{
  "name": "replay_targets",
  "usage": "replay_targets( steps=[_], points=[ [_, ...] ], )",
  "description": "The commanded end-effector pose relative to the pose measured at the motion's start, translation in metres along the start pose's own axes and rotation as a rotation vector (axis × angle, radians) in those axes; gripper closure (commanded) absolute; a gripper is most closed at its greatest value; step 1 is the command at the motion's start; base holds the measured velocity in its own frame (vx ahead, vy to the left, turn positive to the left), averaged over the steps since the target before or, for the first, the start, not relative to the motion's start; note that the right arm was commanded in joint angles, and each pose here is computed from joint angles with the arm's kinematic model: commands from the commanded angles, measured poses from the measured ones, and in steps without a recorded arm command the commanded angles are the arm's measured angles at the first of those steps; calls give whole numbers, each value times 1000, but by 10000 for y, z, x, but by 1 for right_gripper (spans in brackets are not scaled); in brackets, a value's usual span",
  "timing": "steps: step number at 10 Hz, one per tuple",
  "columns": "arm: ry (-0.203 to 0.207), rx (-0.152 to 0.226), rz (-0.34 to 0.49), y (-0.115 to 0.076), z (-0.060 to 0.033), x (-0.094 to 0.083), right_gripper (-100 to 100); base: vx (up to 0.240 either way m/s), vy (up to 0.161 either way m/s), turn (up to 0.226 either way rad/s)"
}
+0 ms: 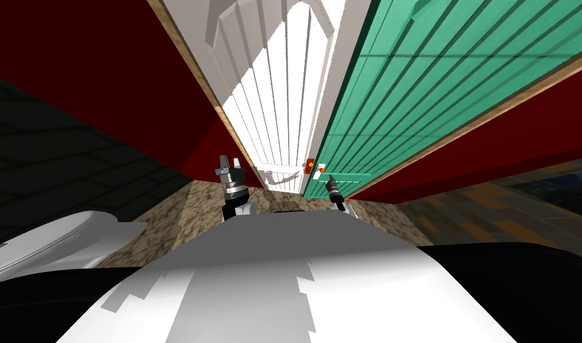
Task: Pull the door open
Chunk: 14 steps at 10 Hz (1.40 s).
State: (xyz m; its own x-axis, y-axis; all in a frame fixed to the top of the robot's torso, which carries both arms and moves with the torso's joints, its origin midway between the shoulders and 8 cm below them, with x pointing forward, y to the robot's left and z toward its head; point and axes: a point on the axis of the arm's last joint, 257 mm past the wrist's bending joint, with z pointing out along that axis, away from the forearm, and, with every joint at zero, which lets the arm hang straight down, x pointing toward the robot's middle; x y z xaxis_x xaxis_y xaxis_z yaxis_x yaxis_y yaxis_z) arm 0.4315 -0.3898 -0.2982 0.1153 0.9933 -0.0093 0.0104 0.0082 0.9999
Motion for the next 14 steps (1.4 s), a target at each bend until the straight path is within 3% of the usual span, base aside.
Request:
replay_targets(
  steps=[1, 2, 3, 5, 8, 11, 12, 13, 14],
  points=[
    [25, -8, 8, 18, -18, 111, -100, -179, 2, 65],
    [15, -4, 5, 13, -18, 64, -100, -77, -1, 9],
    [-22, 18, -4, -81, -67, -153, -100, 7, -37, -82],
    [-53, 32, -11, -139, -77, -335, -100, 70, -64, -36],
    [-52, 21, -7, -107, -13, -322, -100, 174, -26, 53],
    [-20, -13, 5, 21, 129, -121, -100, 225, 60, 114],
    [-28, -6, 2, -5, 90, -177, -100, 94, 28, 23],
    [-28, -6, 2, -5, 90, -177, 100, -7, -3, -23],
    [-28, -6, 2, -5, 90, -177, 100, -38, -8, 2]
  ],
)
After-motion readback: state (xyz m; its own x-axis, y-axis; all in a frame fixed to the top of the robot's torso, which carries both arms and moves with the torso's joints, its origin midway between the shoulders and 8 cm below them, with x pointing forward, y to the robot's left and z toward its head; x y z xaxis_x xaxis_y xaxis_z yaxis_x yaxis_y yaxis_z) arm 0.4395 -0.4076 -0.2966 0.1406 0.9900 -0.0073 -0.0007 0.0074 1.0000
